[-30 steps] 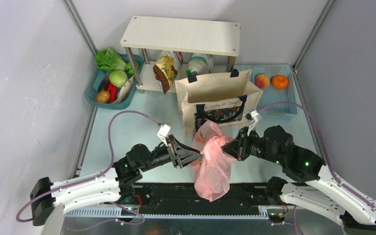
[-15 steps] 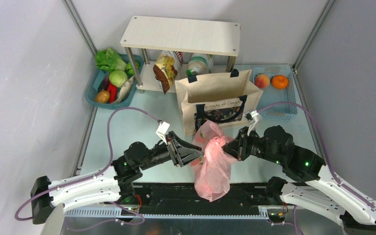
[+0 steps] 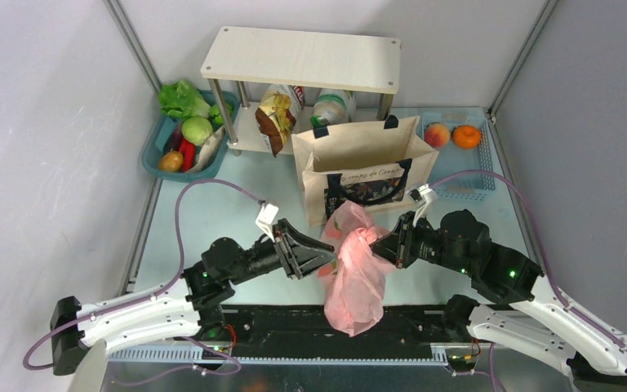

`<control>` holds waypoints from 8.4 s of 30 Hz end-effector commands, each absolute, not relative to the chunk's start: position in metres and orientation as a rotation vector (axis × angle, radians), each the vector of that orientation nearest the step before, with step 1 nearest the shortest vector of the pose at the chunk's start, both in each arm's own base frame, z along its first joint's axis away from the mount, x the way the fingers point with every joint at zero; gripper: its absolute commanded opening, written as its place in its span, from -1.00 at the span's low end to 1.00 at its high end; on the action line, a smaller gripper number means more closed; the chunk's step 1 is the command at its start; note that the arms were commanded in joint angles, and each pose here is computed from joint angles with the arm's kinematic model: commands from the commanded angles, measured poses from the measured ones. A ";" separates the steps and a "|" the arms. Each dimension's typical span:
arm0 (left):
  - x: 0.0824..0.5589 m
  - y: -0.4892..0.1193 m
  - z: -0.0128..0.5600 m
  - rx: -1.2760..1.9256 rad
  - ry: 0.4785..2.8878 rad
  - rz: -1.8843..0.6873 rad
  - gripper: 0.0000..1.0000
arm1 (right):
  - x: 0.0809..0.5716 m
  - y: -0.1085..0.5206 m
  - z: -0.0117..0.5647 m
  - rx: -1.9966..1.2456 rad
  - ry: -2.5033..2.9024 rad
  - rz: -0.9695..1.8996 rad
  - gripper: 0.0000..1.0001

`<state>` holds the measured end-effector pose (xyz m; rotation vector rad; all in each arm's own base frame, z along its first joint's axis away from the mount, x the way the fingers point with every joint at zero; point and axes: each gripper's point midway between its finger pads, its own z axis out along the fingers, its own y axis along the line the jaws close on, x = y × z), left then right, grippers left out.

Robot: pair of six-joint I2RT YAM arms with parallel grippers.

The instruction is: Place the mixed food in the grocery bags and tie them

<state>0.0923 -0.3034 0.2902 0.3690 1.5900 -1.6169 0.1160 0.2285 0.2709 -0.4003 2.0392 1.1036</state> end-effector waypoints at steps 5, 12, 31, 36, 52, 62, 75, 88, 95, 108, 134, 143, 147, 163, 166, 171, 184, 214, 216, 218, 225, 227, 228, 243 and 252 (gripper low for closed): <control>0.086 -0.309 0.315 0.406 1.533 -1.627 -0.08 | 0.118 0.230 0.286 -0.387 1.980 1.137 -1.00; 0.086 -0.320 0.316 0.430 1.542 -1.601 -0.08 | 0.117 0.229 0.287 -0.388 1.977 1.141 -1.00; 0.091 -0.304 0.314 0.408 1.521 -1.535 -0.19 | 0.115 0.229 0.288 -0.395 1.972 1.146 -1.00; 0.092 -0.305 0.310 0.413 1.542 -1.519 -0.26 | 0.116 0.229 0.288 -0.394 1.972 1.143 -1.00; 0.092 -0.310 0.303 0.421 1.574 -1.519 -0.21 | 0.116 0.227 0.288 -0.390 1.974 1.140 -1.00; 0.089 -0.302 0.298 0.445 1.579 -1.502 -0.13 | 0.116 0.226 0.288 -0.378 1.979 1.132 -1.00; 0.089 -0.305 0.291 0.457 1.608 -1.491 -0.15 | 0.117 0.227 0.287 -0.381 1.983 1.129 -1.00; 0.090 -0.314 0.301 0.486 1.599 -1.492 -0.15 | 0.116 0.228 0.288 -0.381 1.982 1.138 -1.00; 0.087 -0.315 0.306 0.493 1.592 -1.508 -0.14 | 0.117 0.228 0.287 -0.382 1.984 1.137 -1.00; 0.090 -0.323 0.313 0.503 1.590 -1.503 -0.13 | 0.116 0.229 0.287 -0.385 1.988 1.141 -1.00; 0.122 -0.308 0.273 0.445 1.713 -1.226 -1.00 | 0.134 0.159 0.276 -0.089 2.075 0.815 -1.00; 0.136 -0.301 0.240 0.411 1.779 -1.107 -1.00 | 0.150 0.148 0.318 0.078 1.783 0.933 -1.00; 0.142 -0.293 0.234 0.391 1.777 -1.054 -1.00 | 0.149 0.140 0.328 0.120 1.733 0.958 -1.00; 0.175 -0.251 0.159 0.205 1.926 -0.707 -1.00 | 0.184 0.031 0.281 0.624 1.640 0.417 -1.00; 0.176 -0.245 0.135 0.148 1.977 -0.672 -1.00 | 0.182 0.011 0.260 0.764 1.636 0.308 -1.00; 0.173 -0.234 0.098 0.035 2.020 -0.683 -1.00 | 0.178 -0.011 0.235 0.804 1.677 0.099 -1.00; 0.159 -0.263 0.144 0.151 1.911 -0.916 -1.00 | 0.167 0.044 0.256 0.775 1.842 0.513 0.96; 0.177 -0.229 0.167 0.022 1.794 -0.847 -1.00 | 0.201 0.110 0.223 0.796 1.878 0.464 -1.00; 0.186 -0.210 0.165 -0.032 1.806 -0.752 -1.00 | 0.202 0.097 0.226 0.759 1.860 0.396 -1.00; 0.194 -0.188 0.158 -0.102 1.820 -0.654 -1.00 | 0.203 0.084 0.224 0.743 1.859 0.329 -1.00; 0.197 -0.149 0.074 -0.401 1.915 -0.632 -1.00 | 0.194 0.053 0.118 0.949 2.063 0.251 -1.00; 0.195 -0.147 0.064 -0.429 1.921 -0.641 -1.00 | 0.192 0.046 0.099 1.005 2.058 0.269 -1.00; 0.195 -0.147 0.064 -0.430 1.919 -0.641 -1.00 | 0.192 0.041 0.097 1.021 2.039 0.269 -1.00; 0.182 -0.230 0.165 -0.308 1.859 -1.149 0.29 | 0.207 0.086 0.167 0.728 2.003 0.487 -1.00; 0.181 -0.260 0.157 -0.683 1.914 -1.334 0.99 | 0.207 0.101 0.179 0.746 1.935 0.554 -1.00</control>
